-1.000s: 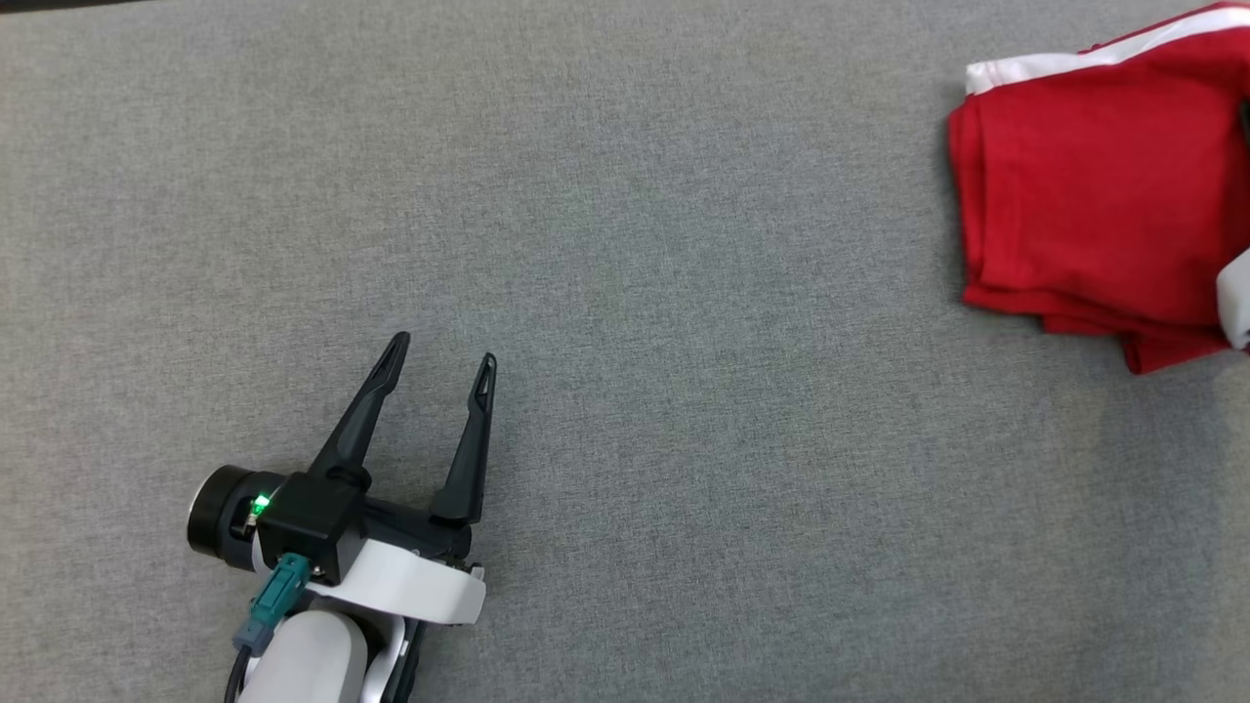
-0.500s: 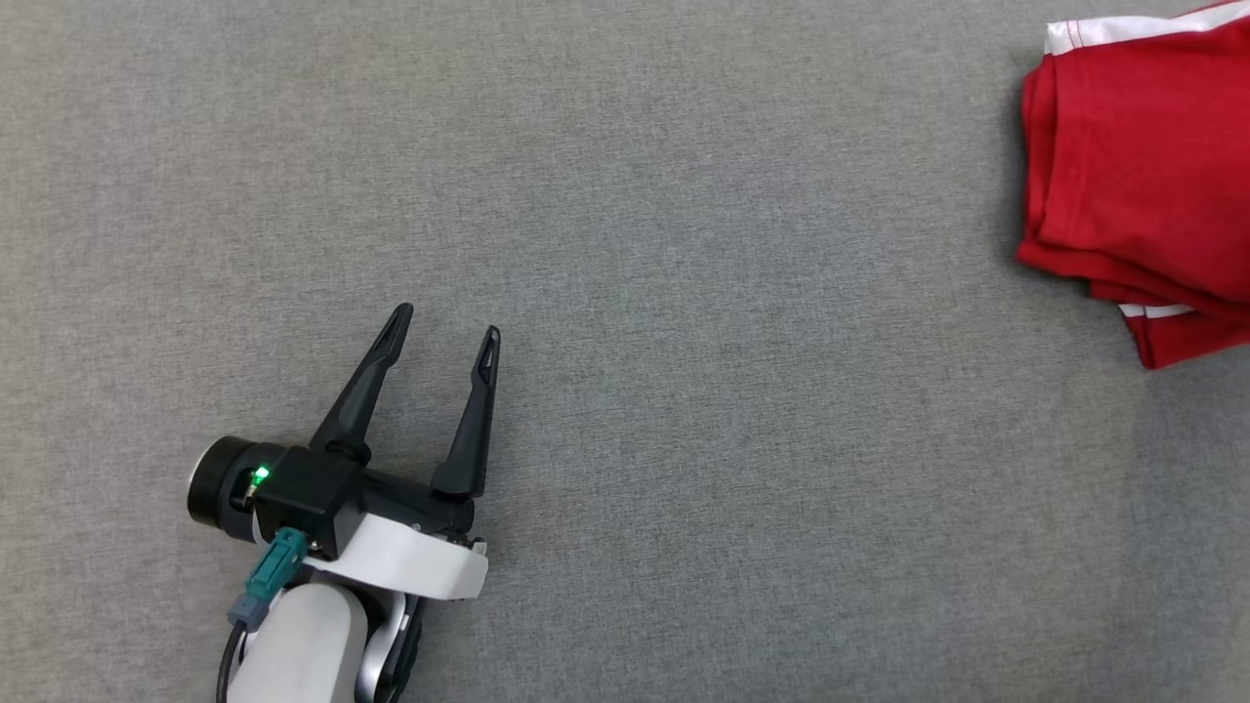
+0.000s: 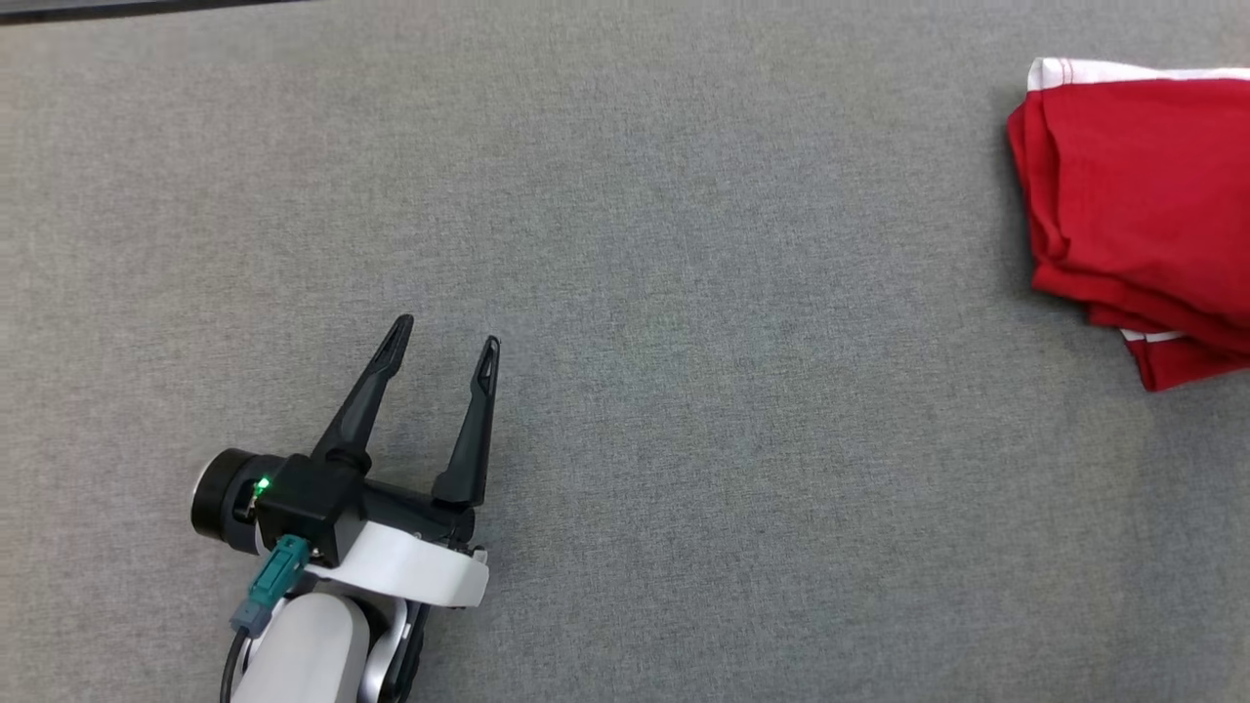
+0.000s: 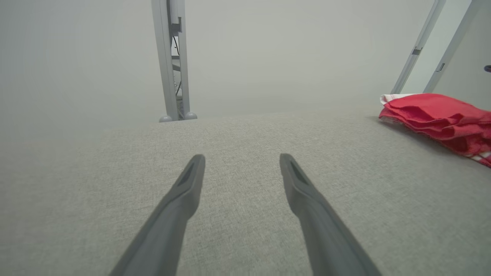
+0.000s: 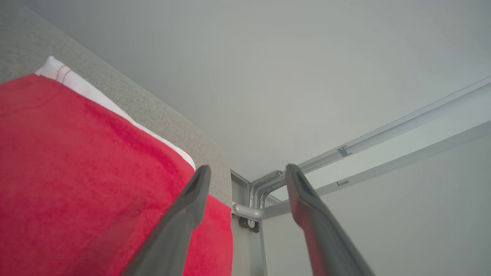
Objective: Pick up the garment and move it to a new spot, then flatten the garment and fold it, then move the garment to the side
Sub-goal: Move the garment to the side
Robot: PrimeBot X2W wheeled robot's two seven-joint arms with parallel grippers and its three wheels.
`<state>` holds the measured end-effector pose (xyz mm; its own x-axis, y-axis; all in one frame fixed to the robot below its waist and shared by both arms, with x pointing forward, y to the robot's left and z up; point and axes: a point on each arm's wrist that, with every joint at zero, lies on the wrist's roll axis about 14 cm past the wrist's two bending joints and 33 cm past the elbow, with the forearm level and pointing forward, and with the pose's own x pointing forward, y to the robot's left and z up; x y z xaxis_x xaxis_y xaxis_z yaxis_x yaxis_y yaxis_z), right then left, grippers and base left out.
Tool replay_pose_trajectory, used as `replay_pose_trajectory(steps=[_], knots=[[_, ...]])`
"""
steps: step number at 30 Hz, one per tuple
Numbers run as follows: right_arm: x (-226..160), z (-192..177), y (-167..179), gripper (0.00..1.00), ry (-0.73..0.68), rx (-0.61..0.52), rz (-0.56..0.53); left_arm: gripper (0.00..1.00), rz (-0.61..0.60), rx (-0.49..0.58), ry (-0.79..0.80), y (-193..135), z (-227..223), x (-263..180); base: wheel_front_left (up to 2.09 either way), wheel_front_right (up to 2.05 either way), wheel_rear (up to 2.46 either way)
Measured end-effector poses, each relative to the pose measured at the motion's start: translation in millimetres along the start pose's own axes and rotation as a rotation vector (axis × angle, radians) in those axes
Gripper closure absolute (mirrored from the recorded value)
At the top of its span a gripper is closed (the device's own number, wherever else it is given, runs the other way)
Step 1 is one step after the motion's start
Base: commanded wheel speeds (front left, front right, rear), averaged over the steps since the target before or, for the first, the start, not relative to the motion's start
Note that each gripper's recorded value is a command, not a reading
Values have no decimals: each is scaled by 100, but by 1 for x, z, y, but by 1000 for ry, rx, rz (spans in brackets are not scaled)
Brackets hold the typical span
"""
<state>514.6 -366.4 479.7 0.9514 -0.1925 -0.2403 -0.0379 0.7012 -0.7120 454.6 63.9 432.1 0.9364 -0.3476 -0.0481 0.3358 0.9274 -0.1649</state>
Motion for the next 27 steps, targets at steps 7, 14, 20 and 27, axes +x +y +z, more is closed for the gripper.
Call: replay_pose_trajectory(steps=[7,14,20,27], knots=[[-18,48,27,0,-186,182,-11,0,48,-7,-26,4,15,-14,0,0,0],[-54,109,91,0,-361,527,126,0,140,-51,-71,15,37,-39,0,0,0],[-99,153,123,0,-475,722,221,0,246,-63,-131,33,60,-67,0,0,0],[-159,169,144,0,-537,865,290,0,314,-83,-166,42,71,-103,0,0,0]])
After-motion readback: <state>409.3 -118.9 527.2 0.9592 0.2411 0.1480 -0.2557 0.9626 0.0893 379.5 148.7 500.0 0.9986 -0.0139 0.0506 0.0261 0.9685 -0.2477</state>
